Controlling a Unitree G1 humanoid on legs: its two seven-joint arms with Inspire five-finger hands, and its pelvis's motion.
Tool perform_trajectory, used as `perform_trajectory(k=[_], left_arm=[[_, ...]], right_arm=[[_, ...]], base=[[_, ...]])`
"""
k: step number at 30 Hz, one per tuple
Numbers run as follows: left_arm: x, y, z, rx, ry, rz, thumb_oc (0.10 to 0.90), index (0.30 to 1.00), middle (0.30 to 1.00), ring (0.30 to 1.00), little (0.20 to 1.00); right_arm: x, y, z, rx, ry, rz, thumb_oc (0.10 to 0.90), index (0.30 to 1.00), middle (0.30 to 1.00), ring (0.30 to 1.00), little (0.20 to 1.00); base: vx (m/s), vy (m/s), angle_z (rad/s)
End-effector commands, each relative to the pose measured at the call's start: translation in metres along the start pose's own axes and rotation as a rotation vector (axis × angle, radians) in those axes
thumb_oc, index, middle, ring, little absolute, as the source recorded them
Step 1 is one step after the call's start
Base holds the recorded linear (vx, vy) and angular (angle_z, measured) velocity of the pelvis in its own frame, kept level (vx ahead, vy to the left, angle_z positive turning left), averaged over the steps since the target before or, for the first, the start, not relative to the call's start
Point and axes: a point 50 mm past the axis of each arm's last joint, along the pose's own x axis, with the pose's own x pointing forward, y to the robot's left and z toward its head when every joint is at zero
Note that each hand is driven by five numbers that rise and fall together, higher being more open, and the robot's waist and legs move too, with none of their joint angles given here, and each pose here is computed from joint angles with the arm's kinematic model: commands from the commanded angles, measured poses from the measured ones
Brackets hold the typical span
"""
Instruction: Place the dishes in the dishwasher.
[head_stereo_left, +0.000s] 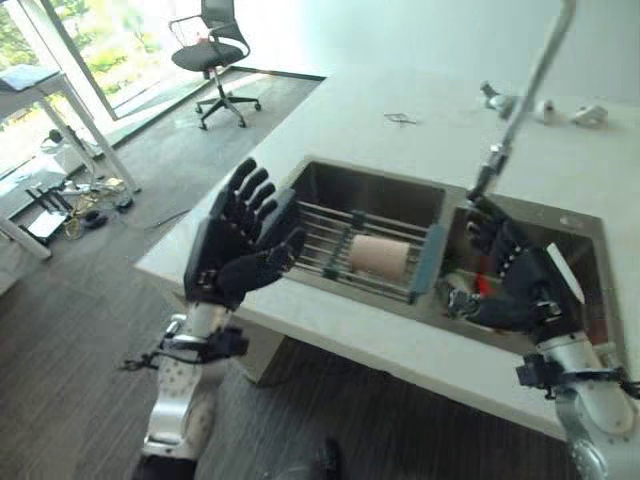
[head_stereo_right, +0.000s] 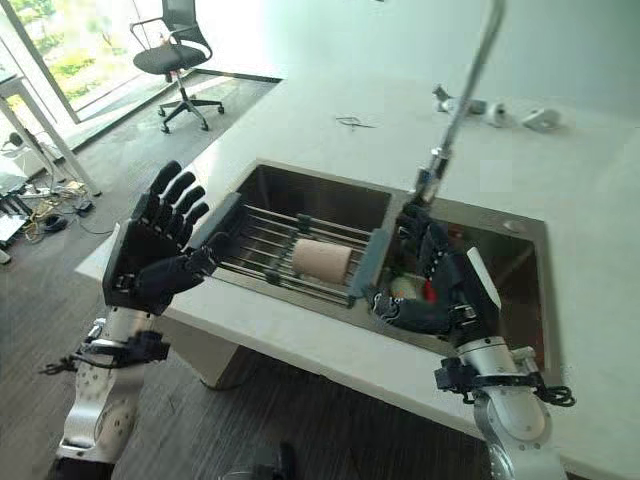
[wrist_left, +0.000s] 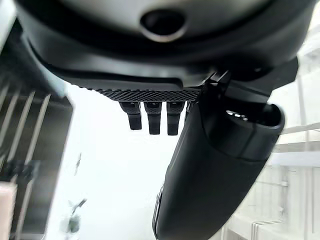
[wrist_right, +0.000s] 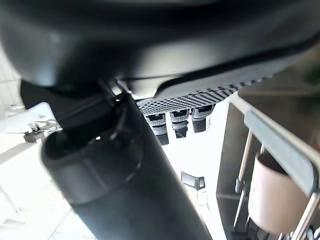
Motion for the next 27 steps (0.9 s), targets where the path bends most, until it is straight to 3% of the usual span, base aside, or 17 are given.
perform_trajectory(k=[1, 7, 17, 24, 27], left_arm=[[-0.005, -0.001, 0.055, 0.122, -0.269, -0.032, 0.8, 0.9, 0.9, 0.9, 0.9], [-0.003, -0.01, 0.066, 0.167, -0.336, -0.066, 0.8, 0.9, 0.9, 0.9, 0.9], [-0.003, -0.014, 0.048, -0.017, -0.235, -0.068, 0.8, 0.9, 0.9, 0.9, 0.9], [-0.007, -0.013, 0.042, 0.011, -0.181, -0.071, 0.8, 0.9, 0.9, 0.9, 0.9], [-0.016, -0.005, 0.039, 0.093, -0.143, -0.049, 0.8, 0.9, 0.9, 0.9, 0.9]], right_arm=[[0.022, 0.002, 0.033, -0.002, -0.254, -0.004, 0.8, 0.9, 0.9, 0.9, 0.9], [0.025, 0.002, 0.031, 0.032, -0.258, -0.038, 0.8, 0.9, 0.9, 0.9, 0.9], [0.03, 0.004, 0.019, 0.024, -0.2, -0.078, 0.8, 0.9, 0.9, 0.9, 0.9], [0.03, -0.008, 0.021, -0.008, -0.193, -0.092, 0.8, 0.9, 0.9, 0.9, 0.9], [0.032, -0.004, 0.024, -0.021, -0.191, -0.014, 0.8, 0.9, 0.9, 0.9, 0.9]], base=[[0.07, 0.194, -0.44], [0.01, -0.072, -0.83], [0.09, -0.159, -0.14], [0.04, 0.007, -0.11], [0.11, 0.287, -0.25]])
